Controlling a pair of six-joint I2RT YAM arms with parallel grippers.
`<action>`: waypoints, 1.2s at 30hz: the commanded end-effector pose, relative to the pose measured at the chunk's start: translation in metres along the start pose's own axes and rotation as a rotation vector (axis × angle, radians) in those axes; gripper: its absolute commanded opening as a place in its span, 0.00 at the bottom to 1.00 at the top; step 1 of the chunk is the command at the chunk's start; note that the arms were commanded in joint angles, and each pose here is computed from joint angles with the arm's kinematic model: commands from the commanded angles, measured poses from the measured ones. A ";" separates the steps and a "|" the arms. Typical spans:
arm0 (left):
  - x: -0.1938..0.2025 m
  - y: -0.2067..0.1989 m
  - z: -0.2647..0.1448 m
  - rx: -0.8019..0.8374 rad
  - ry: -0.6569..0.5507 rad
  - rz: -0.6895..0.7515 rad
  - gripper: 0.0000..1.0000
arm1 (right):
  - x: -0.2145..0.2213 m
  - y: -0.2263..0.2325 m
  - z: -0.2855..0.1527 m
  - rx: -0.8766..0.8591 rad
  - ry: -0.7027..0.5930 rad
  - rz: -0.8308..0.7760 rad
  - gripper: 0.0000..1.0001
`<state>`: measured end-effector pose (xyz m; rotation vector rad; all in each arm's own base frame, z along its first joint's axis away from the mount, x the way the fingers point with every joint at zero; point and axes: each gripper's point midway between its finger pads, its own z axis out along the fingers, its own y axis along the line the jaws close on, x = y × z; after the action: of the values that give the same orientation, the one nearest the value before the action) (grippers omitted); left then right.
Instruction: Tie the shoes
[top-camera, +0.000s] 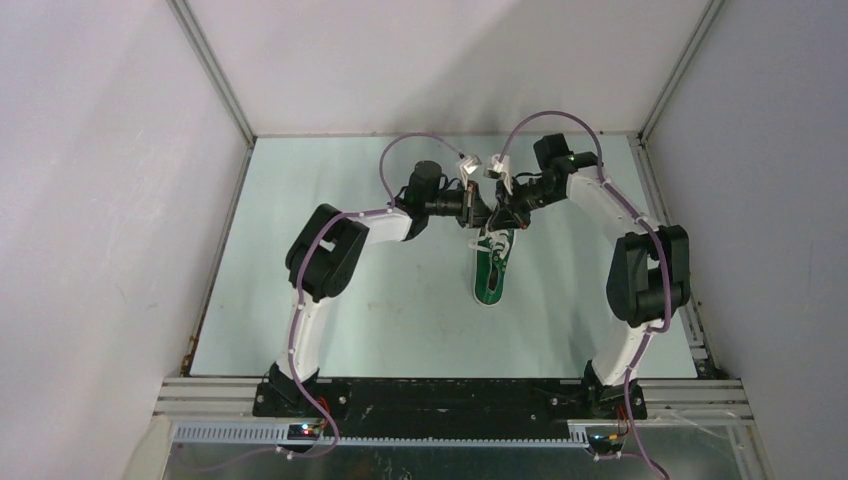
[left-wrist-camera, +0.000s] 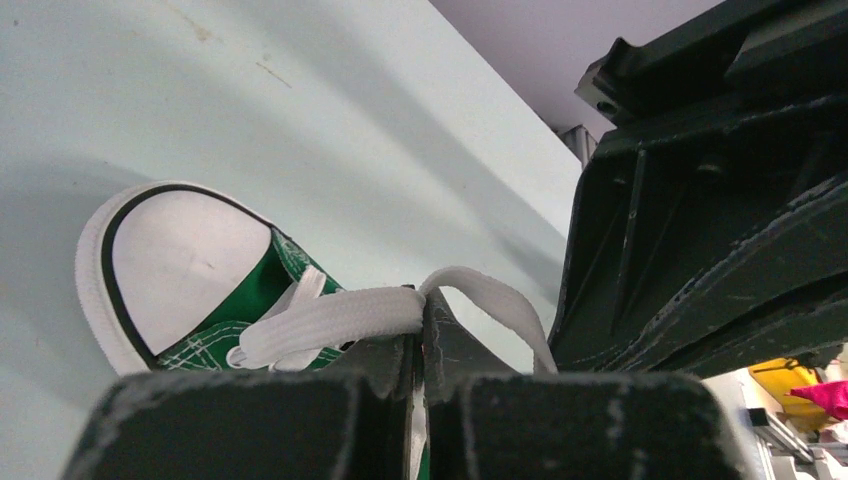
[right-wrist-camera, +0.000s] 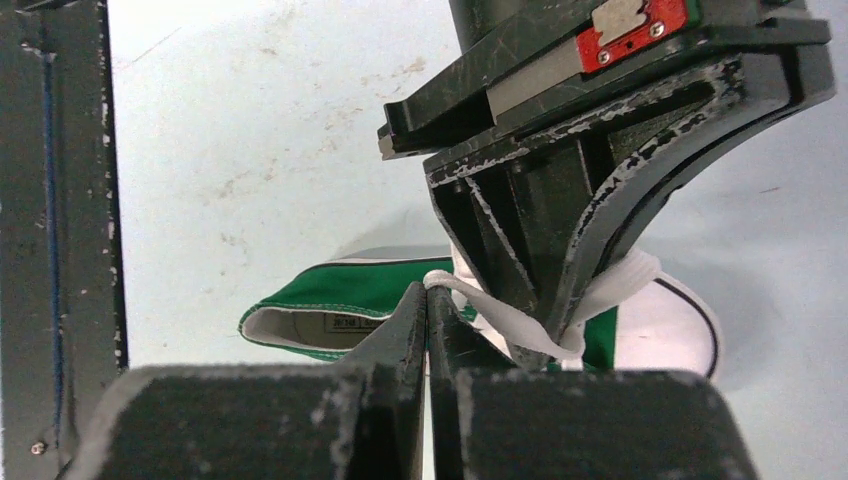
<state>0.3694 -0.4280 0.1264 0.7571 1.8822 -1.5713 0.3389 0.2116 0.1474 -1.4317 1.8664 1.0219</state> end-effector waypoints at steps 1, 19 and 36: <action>-0.031 -0.032 -0.003 0.089 -0.052 0.068 0.03 | -0.023 -0.002 -0.011 0.058 -0.014 -0.141 0.01; -0.032 -0.033 -0.002 0.095 -0.043 0.068 0.03 | 0.002 -0.001 0.004 0.094 0.133 -0.442 0.00; -0.038 -0.043 -0.002 0.147 -0.053 0.072 0.03 | 0.005 -0.012 0.001 0.304 0.345 -0.681 0.00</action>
<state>0.3623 -0.4308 0.1436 0.7714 1.8296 -1.6565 0.3344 0.2085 0.1229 -1.9234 1.5369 0.3221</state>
